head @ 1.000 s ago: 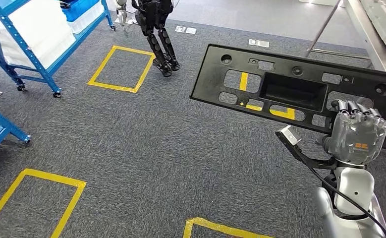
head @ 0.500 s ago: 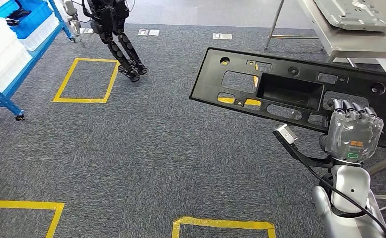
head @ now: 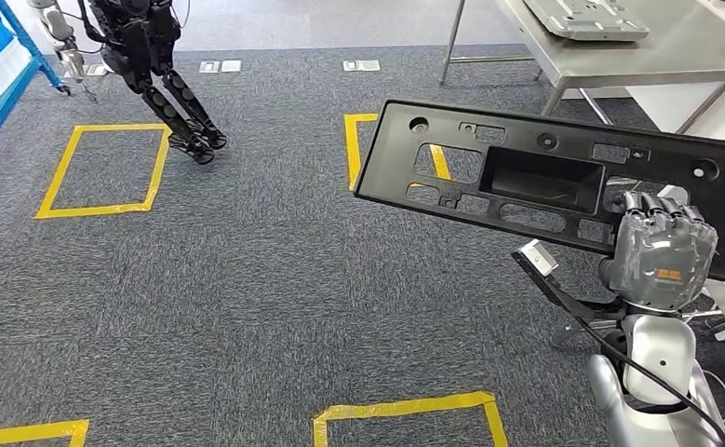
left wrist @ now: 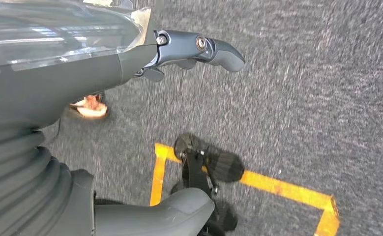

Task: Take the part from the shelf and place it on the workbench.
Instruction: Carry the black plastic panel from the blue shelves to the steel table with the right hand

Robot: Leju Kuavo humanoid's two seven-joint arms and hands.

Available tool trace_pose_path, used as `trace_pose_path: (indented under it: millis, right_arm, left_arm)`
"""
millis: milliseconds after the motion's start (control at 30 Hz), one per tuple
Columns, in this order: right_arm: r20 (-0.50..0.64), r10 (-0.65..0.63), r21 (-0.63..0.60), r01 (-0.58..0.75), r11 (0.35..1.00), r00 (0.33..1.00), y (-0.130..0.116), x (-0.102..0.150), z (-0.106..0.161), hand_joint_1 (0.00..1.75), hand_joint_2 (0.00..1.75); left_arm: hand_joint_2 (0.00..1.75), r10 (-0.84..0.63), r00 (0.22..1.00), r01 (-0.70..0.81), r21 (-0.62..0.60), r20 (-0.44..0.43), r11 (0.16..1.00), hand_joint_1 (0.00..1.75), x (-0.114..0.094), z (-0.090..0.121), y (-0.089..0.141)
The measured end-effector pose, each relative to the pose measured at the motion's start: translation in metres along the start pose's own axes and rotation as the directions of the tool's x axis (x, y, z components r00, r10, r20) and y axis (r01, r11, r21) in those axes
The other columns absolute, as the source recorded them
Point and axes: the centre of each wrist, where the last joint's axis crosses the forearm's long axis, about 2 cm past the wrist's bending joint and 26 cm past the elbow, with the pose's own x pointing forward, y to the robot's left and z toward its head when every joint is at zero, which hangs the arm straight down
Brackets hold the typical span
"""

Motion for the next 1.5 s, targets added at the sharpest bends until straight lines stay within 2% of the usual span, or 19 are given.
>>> trace_pose_path:
  millis: [500, 633, 833, 1167, 1500]
  right_arm:
    - [-0.001, 0.001, 0.007, -0.001, 1.000, 1.000, 0.001, 0.001, -0.003, 1.75, 1.75]
    - [0.002, -0.011, 0.011, 0.011, 1.000, 1.000, 0.004, 0.006, -0.007, 1.75, 1.75]
    - [0.006, -0.029, 0.003, 0.029, 1.000, 1.000, 0.010, 0.018, -0.026, 1.75, 1.75]
    - [0.014, -0.034, 0.037, 0.033, 0.999, 0.999, 0.021, 0.026, -0.027, 1.75, 1.75]
    - [0.014, -0.038, 0.022, 0.038, 0.999, 0.999, 0.021, 0.028, -0.032, 1.75, 1.75]
  left_arm:
    - [1.75, 0.004, 1.000, -0.004, -0.003, 0.000, 1.000, 0.00, 0.000, 0.000, -0.001]
    - [1.75, 0.023, 1.000, -0.023, 0.008, -0.011, 1.000, 0.00, -0.003, 0.001, 0.001]
    - [1.75, 0.050, 0.999, -0.050, 0.022, -0.018, 0.999, 0.00, -0.002, 0.001, -0.001]
    - [1.75, 0.055, 0.998, -0.055, 0.024, -0.021, 0.998, 0.00, -0.003, 0.002, -0.001]
    - [1.75, 0.060, 0.998, -0.059, 0.022, -0.021, 0.998, 0.00, -0.003, 0.002, -0.003]
